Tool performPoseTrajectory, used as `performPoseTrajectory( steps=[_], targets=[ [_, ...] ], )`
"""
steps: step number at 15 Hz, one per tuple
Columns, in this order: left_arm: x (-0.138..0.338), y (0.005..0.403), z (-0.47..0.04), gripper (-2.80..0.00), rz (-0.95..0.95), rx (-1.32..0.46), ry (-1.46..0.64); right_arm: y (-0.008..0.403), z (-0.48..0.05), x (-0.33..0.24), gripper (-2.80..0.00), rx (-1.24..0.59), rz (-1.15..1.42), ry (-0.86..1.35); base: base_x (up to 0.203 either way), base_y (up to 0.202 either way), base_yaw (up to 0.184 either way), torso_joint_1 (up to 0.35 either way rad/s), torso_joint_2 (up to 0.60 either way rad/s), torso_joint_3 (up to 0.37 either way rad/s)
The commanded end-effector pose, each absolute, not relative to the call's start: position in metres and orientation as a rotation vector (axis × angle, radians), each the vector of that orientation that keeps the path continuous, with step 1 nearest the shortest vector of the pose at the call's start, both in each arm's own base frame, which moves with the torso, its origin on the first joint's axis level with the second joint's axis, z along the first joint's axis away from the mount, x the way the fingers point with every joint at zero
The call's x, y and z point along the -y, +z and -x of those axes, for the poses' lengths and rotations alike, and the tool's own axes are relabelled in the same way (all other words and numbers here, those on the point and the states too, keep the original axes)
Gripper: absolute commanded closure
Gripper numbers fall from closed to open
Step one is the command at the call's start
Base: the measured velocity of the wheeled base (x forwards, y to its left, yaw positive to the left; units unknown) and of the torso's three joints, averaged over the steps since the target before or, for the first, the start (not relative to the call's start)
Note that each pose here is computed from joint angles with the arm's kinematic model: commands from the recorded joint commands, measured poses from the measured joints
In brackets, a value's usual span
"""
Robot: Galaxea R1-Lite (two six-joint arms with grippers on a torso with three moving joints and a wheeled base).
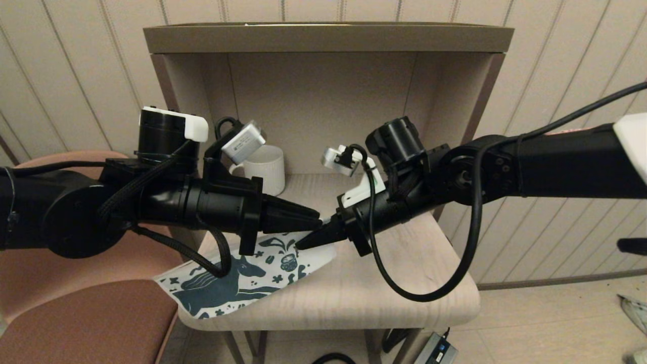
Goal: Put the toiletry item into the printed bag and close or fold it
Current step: Close the strorage bag and place it on the desk
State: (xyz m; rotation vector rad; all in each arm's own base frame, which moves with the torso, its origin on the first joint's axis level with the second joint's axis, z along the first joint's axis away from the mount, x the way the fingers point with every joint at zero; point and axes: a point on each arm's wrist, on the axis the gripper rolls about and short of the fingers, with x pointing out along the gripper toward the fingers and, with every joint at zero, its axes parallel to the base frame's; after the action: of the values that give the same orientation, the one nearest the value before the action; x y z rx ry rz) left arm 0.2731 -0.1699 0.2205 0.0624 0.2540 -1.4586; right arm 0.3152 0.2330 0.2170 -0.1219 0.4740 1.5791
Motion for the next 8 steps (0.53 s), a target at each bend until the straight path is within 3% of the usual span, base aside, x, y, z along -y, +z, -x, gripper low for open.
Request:
performPoseTrajectory(
  steps=[1,8],
  targets=[
    [0.1713,0.2220,-0.2729,-2.80,-0.062,-0.251,-1.461,0.2189,-0.3145,-0.2330,0.00,-0.467,0.121,1.585,0.000,0.000,0.000,0.000,0.00,0.000],
    [0.1738,0.2193,-0.2734,-2.80,-0.083,-0.251,-1.410,0.2195,-0.3145,-0.2339,0.00,-0.464,0.122,1.587,0.000,0.000,0.000,0.000,0.00,0.000]
  ],
)
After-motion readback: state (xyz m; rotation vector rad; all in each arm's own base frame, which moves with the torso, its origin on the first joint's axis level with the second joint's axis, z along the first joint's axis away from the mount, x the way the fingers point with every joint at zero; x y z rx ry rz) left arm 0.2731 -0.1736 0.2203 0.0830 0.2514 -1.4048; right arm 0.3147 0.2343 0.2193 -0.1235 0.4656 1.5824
